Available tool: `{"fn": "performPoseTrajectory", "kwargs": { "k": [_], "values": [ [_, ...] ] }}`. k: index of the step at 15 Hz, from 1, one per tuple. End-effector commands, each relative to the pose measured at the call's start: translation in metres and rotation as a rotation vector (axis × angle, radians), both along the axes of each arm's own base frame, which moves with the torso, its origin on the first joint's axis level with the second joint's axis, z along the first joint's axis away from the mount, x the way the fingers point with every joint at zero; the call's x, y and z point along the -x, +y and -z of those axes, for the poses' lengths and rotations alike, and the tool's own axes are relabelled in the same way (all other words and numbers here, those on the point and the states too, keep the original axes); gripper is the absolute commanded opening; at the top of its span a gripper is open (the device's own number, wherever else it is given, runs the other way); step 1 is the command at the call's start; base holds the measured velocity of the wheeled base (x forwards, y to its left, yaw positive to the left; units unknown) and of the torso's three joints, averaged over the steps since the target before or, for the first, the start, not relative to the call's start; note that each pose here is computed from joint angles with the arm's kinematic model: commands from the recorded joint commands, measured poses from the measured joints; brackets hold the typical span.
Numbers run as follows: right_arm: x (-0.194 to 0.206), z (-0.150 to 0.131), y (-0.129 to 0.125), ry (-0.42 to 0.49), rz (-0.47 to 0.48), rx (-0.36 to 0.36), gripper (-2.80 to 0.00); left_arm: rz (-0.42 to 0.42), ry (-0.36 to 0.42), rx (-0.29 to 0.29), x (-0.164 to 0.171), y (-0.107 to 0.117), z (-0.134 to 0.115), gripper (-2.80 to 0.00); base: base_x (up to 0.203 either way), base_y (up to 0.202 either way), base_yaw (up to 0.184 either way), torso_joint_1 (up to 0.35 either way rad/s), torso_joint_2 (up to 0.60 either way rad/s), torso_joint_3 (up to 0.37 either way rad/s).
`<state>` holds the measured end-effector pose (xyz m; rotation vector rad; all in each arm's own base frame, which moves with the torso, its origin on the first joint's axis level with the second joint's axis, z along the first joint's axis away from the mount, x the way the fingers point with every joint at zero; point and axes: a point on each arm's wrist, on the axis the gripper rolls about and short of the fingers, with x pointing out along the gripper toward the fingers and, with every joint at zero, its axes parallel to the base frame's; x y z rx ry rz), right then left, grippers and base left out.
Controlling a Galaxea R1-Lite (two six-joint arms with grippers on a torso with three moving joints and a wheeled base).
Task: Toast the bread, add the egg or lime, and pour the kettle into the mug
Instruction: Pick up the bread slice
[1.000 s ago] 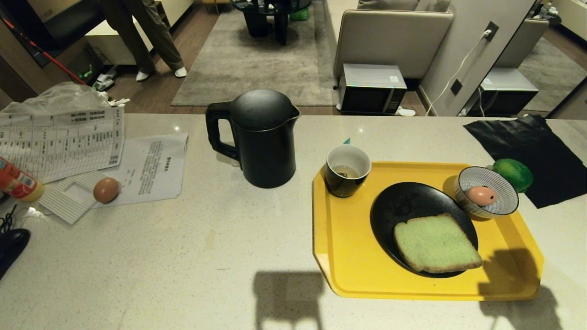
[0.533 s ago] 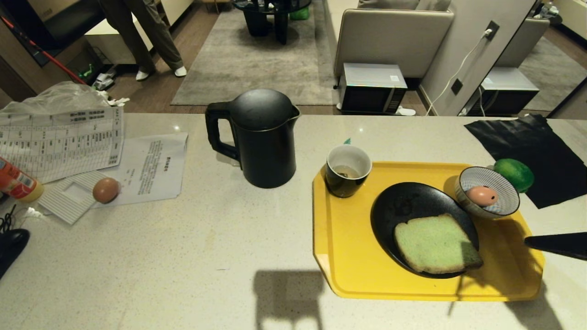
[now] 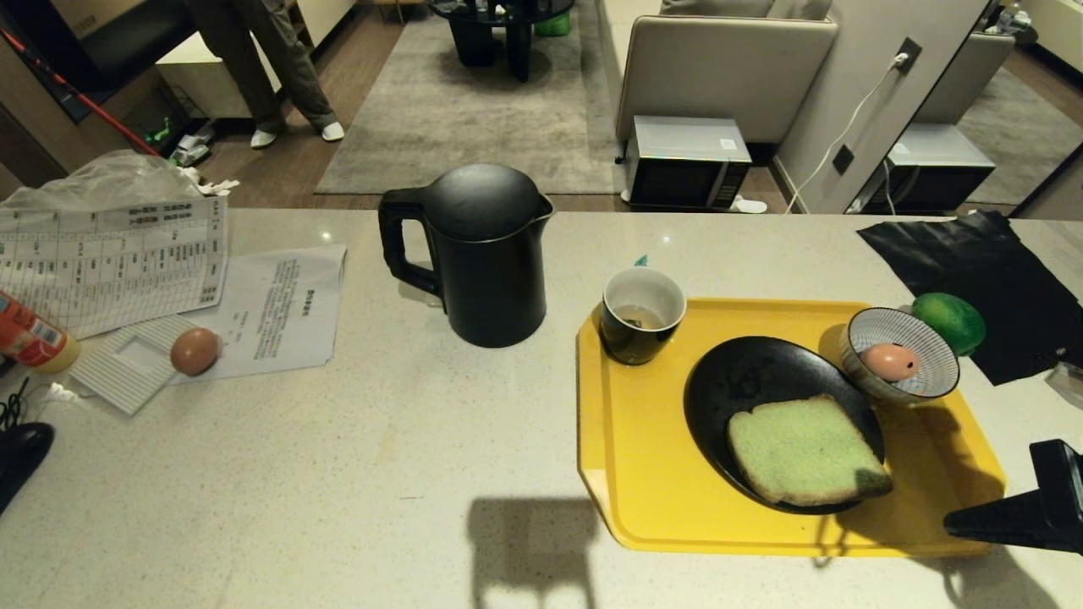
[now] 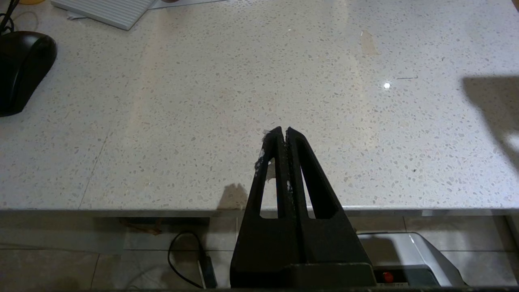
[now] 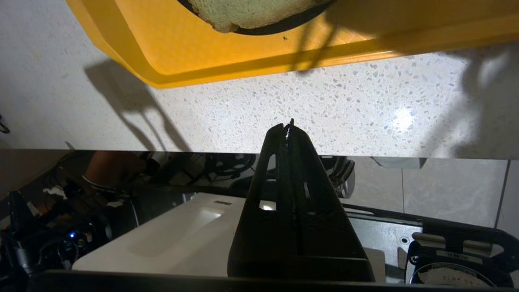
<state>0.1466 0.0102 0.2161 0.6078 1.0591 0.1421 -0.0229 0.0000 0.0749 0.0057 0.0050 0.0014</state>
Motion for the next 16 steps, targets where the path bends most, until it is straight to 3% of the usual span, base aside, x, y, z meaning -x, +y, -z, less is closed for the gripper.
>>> {"fn": "performPoseTrajectory", "kwargs": {
  "k": [1,8,9,13,16],
  "values": [
    [0.008,0.001,0.0,-0.018,-0.027,0.02,-2.8,-0.001,0.0,0.0,0.0,0.0,0.0,-2.8,0.0,0.0,0.0,0.0,0.0,0.0],
    [-0.023,0.018,-0.001,0.034,-0.017,0.052,-2.8,-0.001,0.0,0.0,0.0,0.0,0.0,-2.8,0.0,0.0,0.0,0.0,0.0,0.0],
    [-0.028,0.02,-0.001,0.028,-0.002,0.074,0.0,-0.001,0.002,0.0,0.0,0.0,0.0,-2.8,0.0,0.0,0.0,0.0,0.0,0.0],
    [-0.038,0.024,-0.003,0.034,0.01,0.06,0.0,-0.002,0.002,0.0,0.0,0.0,0.0,-2.8,0.0,0.0,0.0,0.0,0.0,0.0],
    [-0.052,0.03,-0.008,0.036,0.011,-0.017,0.0,-0.002,0.0,0.0,0.0,0.0,0.0,-2.8,0.0,0.0,0.0,0.0,0.0,0.0]
  ]
}}
